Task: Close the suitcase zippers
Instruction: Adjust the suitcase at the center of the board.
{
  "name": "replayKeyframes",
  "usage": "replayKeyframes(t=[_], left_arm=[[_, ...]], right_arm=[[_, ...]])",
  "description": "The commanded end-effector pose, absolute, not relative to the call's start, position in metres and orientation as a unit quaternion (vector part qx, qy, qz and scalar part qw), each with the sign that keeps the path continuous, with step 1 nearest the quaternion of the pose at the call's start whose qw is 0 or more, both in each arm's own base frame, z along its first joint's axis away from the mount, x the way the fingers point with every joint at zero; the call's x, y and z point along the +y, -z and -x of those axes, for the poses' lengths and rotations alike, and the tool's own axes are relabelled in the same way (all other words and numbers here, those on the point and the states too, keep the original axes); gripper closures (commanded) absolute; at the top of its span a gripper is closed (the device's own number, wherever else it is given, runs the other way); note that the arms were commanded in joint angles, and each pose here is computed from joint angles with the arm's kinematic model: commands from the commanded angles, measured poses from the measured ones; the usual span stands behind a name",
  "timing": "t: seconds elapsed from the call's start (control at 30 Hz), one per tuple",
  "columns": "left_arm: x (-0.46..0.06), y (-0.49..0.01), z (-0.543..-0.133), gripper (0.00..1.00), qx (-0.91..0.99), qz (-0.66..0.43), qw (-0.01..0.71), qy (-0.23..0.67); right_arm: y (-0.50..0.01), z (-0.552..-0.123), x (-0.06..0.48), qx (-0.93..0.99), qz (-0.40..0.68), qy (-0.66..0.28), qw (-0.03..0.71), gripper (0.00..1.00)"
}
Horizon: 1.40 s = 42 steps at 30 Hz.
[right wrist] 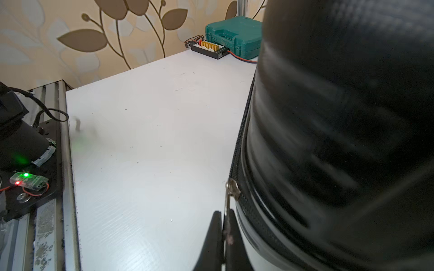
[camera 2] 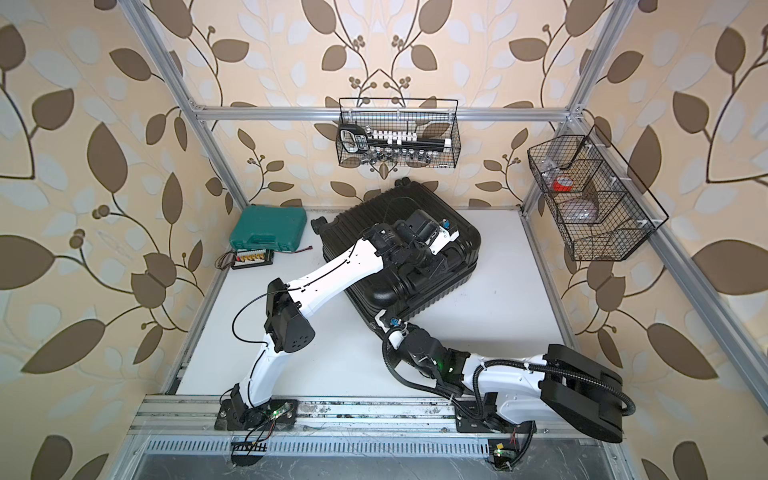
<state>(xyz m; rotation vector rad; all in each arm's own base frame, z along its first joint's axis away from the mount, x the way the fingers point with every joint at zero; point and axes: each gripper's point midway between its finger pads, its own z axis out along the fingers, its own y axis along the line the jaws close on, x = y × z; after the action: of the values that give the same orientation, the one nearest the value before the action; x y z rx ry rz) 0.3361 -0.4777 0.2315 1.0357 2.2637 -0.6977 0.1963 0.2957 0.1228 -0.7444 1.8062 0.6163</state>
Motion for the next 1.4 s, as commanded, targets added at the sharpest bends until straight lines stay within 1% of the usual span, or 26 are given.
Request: replayKeyframes(t=[0.0,0.17,0.2,0.27,0.33,0.43,0.53,0.63,0.73,0.83,0.97,1.07,1.2,1.37], left_arm=[[-0.501,-0.339,-0.353,0.85,0.765,-0.36,0.408,0.345],[-0.482,-0.349,-0.349,0.33,0.759,-0.383,0.43,0.303],[-0.477,-0.353,-0.348,0.28,0.754,-0.392,0.437,0.293],[-0.467,-0.358,-0.352,0.21,0.754,-0.393,0.455,0.266],[-0.455,-0.364,-0.357,0.17,0.757,-0.388,0.466,0.246],[-0.433,-0.371,-0.369,0.16,0.767,-0.368,0.474,0.228],[-0.401,-0.377,-0.39,0.17,0.786,-0.33,0.484,0.2],[-0.353,-0.381,-0.421,0.17,0.814,-0.262,0.491,0.166],[-0.301,-0.379,-0.451,0.2,0.835,-0.2,0.496,0.131],[-0.25,-0.367,-0.478,0.24,0.852,-0.152,0.495,0.083],[-0.183,-0.34,-0.504,0.35,0.883,-0.077,0.463,0.029],[-0.148,-0.318,-0.517,0.42,0.897,-0.037,0.44,0.011],[-0.122,-0.285,-0.53,0.49,0.914,-0.015,0.405,0.011],[-0.127,-0.25,-0.537,0.51,0.93,-0.049,0.364,0.027]], right_arm=[[-0.153,-0.18,0.316,0.723,0.312,-0.321,0.526,1.0],[-0.133,-0.187,0.29,0.756,0.275,-0.28,0.523,1.0],[-0.13,-0.188,0.285,0.761,0.269,-0.275,0.523,1.0],[-0.124,-0.189,0.278,0.768,0.26,-0.268,0.521,1.0],[-0.121,-0.189,0.273,0.773,0.255,-0.261,0.52,1.0],[-0.117,-0.189,0.267,0.777,0.248,-0.253,0.519,1.0],[-0.116,-0.19,0.263,0.78,0.246,-0.247,0.519,1.0],[-0.115,-0.19,0.261,0.782,0.245,-0.245,0.518,1.0],[-0.115,-0.19,0.26,0.782,0.244,-0.243,0.519,1.0],[-0.115,-0.19,0.26,0.782,0.245,-0.243,0.519,1.0],[-0.115,-0.191,0.26,0.781,0.245,-0.241,0.52,1.0],[-0.116,-0.192,0.26,0.782,0.246,-0.24,0.52,1.0],[-0.115,-0.193,0.259,0.783,0.245,-0.236,0.521,1.0],[-0.116,-0.194,0.258,0.784,0.243,-0.234,0.522,1.0]])
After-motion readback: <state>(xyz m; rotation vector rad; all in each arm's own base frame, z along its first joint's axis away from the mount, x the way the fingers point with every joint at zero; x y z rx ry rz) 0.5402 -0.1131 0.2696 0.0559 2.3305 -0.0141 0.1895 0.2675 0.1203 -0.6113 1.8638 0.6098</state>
